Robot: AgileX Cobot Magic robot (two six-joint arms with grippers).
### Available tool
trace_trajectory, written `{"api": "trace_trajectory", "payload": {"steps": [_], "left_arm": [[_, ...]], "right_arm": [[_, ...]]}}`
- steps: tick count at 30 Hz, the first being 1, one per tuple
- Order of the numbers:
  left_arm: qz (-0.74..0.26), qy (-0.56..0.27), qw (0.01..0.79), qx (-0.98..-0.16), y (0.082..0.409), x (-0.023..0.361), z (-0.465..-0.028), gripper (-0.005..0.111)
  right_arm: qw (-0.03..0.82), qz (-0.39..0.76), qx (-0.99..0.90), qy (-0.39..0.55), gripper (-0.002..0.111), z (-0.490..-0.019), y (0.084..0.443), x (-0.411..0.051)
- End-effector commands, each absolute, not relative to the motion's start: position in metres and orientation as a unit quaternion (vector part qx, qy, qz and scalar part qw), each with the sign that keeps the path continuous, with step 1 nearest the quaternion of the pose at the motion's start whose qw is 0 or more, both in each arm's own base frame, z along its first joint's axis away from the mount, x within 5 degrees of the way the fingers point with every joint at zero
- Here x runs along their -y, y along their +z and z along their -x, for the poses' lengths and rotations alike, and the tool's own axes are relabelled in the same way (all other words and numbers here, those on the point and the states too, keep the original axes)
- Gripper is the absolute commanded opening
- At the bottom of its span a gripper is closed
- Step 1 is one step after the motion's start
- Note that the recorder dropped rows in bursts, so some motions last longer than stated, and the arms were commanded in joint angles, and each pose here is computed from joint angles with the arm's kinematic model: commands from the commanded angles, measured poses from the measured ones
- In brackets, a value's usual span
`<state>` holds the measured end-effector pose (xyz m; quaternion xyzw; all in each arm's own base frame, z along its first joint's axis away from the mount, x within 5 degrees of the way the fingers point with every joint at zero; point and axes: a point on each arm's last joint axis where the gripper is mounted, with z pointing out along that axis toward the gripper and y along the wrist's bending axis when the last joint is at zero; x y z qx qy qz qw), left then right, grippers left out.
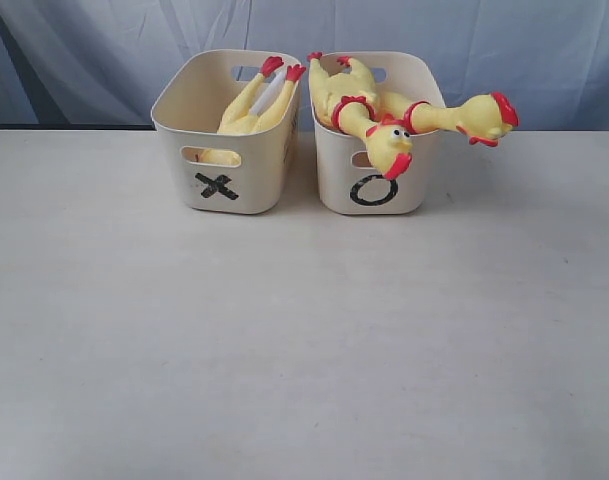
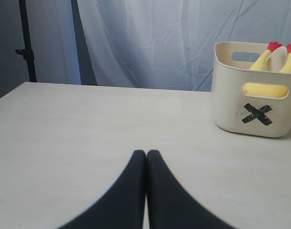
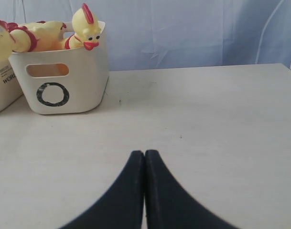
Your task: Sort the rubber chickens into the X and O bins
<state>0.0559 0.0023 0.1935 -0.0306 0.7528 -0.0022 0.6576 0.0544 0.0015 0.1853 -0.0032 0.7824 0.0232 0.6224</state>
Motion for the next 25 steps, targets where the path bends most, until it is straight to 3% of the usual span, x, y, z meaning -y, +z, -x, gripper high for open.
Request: {"api": "trace_trajectory", "payload": {"steps": [1,25], "left_arm": [[0.028,-0.004,0.663,-0.748,0.1943,-0.0019,-0.0558,0.000],[0.012,-0.017,0.663,-0.748,0.1943,0.0004,-0.0558,0.000]], "right_arm": [[0.627,0.005,-0.779,0.023,-0.001,-0.0543,0.1858,-0.0017],[0.626,0.002,-0.779,0.028,-0.001,-0.0543,0.1857,-0.0020]]}}
